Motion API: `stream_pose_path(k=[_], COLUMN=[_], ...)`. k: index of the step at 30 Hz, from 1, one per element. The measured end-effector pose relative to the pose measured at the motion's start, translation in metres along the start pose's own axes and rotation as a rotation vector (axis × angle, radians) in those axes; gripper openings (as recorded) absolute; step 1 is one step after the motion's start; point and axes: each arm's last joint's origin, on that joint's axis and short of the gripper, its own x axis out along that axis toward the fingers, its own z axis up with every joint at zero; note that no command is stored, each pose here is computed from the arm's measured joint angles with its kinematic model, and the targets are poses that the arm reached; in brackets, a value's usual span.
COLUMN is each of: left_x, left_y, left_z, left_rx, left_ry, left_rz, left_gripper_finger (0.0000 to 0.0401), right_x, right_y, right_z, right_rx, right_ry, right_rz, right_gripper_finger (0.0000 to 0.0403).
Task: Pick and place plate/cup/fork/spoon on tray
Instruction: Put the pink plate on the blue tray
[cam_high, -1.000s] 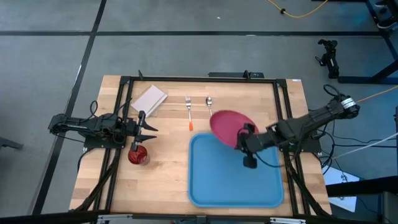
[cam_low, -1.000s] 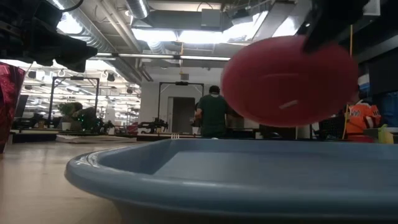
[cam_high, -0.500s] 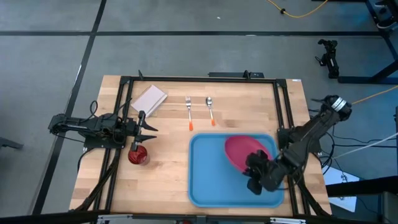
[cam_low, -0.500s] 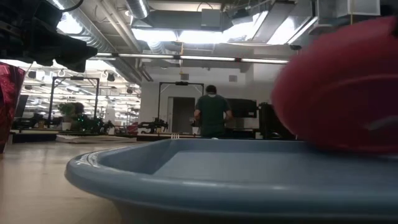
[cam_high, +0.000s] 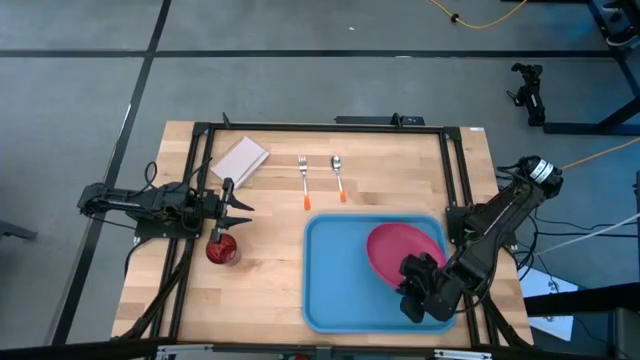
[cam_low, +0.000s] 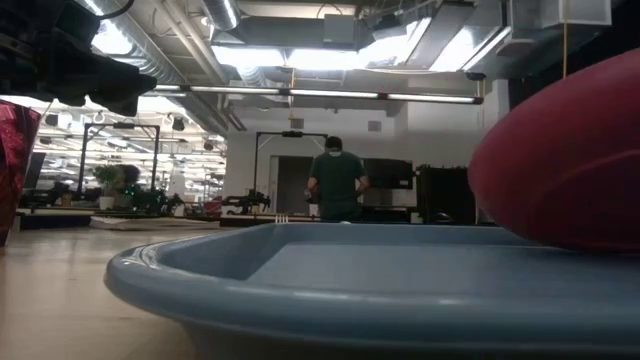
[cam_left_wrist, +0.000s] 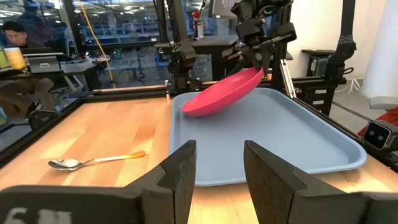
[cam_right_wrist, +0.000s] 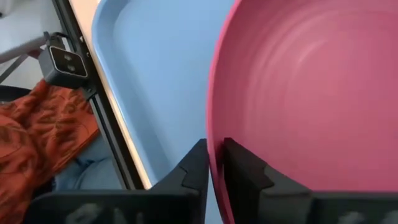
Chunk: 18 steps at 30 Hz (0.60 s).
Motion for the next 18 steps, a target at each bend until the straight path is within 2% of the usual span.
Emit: stream_pose_path(k=[18], left_x=[0.0000], left_y=[0.0000], left_z=[0.0000], left_rx=[0.000], left_ry=[0.000], left_rz=[0.000], left_gripper_finger=[0.0127], right_x=[0.0003], right_y=[-0.0009], right_z=[-0.0001], right_rx=[0.000], right_ry=[0.006], right_rz=[-0.007], right_gripper_finger=[0.0052])
